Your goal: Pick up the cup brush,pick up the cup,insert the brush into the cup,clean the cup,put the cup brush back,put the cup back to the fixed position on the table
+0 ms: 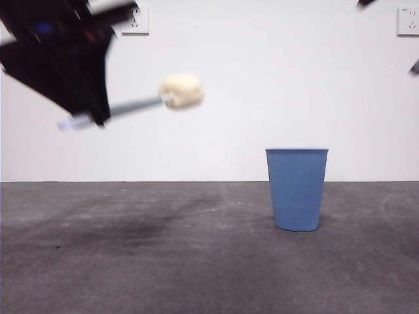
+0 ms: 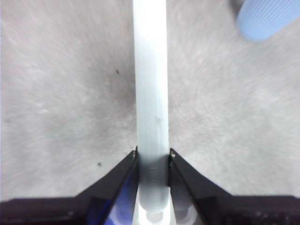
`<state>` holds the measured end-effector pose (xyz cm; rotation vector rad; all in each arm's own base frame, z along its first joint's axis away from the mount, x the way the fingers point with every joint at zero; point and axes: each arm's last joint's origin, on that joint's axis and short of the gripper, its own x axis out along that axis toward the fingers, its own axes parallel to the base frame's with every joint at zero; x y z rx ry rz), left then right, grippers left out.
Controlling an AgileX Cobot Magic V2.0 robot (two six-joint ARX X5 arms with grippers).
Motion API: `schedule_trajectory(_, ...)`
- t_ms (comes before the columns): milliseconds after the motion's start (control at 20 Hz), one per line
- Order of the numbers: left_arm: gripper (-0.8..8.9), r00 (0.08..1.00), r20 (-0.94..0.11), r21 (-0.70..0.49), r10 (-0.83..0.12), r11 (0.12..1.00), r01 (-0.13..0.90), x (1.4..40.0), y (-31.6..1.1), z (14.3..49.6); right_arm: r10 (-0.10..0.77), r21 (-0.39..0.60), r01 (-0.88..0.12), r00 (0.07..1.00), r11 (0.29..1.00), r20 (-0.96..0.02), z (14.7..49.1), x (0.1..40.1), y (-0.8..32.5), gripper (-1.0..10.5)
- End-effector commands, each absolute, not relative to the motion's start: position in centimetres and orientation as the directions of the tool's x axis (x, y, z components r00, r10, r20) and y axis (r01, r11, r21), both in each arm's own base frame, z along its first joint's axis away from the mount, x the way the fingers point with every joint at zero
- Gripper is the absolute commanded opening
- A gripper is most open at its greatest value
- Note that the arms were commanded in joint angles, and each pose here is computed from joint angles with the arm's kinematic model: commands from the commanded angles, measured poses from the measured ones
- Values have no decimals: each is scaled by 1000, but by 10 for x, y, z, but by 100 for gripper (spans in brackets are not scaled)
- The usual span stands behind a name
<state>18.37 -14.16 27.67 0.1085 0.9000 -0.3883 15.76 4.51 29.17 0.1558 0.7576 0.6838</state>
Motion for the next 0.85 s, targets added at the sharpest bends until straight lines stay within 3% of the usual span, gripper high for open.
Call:
schedule_trajectory(50, -9, 580, -758, -58, -299, 917, 395, 171, -132, 288, 580, 343, -480, 536, 807, -614, 265, 168, 58, 596)
schedule_trajectory(550, -9, 584, -754, -54, -301, 914, 401, 146, -112, 303, 401, 141, -397, 708, 907, -581, 188, 202, 99, 596)
schedule_trajectory(850, -9, 577, -761, -53, -296, 915, 400, 146, -111, 302, 403, 103, -417, 741, 903, -537, 164, 228, 111, 596)
